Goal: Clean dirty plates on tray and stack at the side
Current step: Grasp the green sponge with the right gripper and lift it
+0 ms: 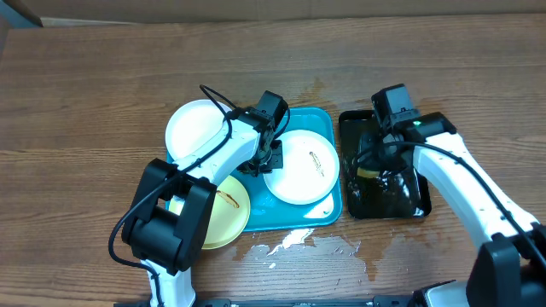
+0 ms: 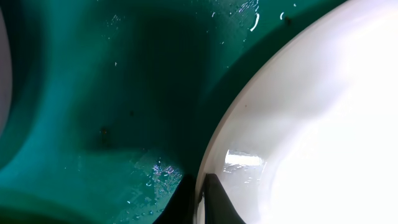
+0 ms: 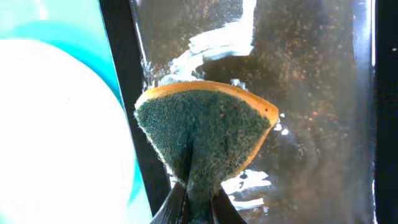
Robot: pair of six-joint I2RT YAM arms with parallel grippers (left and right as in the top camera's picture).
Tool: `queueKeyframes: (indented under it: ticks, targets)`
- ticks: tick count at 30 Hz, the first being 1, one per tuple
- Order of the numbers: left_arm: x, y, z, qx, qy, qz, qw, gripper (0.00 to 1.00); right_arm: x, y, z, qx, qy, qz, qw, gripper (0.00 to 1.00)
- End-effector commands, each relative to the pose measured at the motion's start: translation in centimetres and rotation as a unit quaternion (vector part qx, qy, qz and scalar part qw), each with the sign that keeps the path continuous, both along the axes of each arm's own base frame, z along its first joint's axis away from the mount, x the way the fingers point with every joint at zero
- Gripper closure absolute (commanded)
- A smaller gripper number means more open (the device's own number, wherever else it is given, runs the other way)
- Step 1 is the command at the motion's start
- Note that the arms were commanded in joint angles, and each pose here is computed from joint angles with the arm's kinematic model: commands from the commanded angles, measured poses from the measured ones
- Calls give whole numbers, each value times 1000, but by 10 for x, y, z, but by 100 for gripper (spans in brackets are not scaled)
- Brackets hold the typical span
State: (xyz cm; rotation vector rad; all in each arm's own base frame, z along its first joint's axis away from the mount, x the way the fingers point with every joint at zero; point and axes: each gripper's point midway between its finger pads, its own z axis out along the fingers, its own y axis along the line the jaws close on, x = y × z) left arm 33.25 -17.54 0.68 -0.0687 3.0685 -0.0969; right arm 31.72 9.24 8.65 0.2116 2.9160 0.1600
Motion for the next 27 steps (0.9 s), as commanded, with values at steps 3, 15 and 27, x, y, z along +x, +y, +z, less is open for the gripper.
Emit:
queueKeyframes:
  ticks: [3, 15, 27]
  targets:
    - [-16, 3, -20, 13, 29, -5, 999, 96, 1, -20, -5, -49, -14, -9, 999, 96]
    - [-16, 4, -20, 13, 29, -4, 999, 96, 6, -8, -4, -21, -24, 17, 999, 96]
    - [-14, 5, -20, 17, 26, 7, 999, 96, 13, -24, -3, -61, -40, -18, 997, 96]
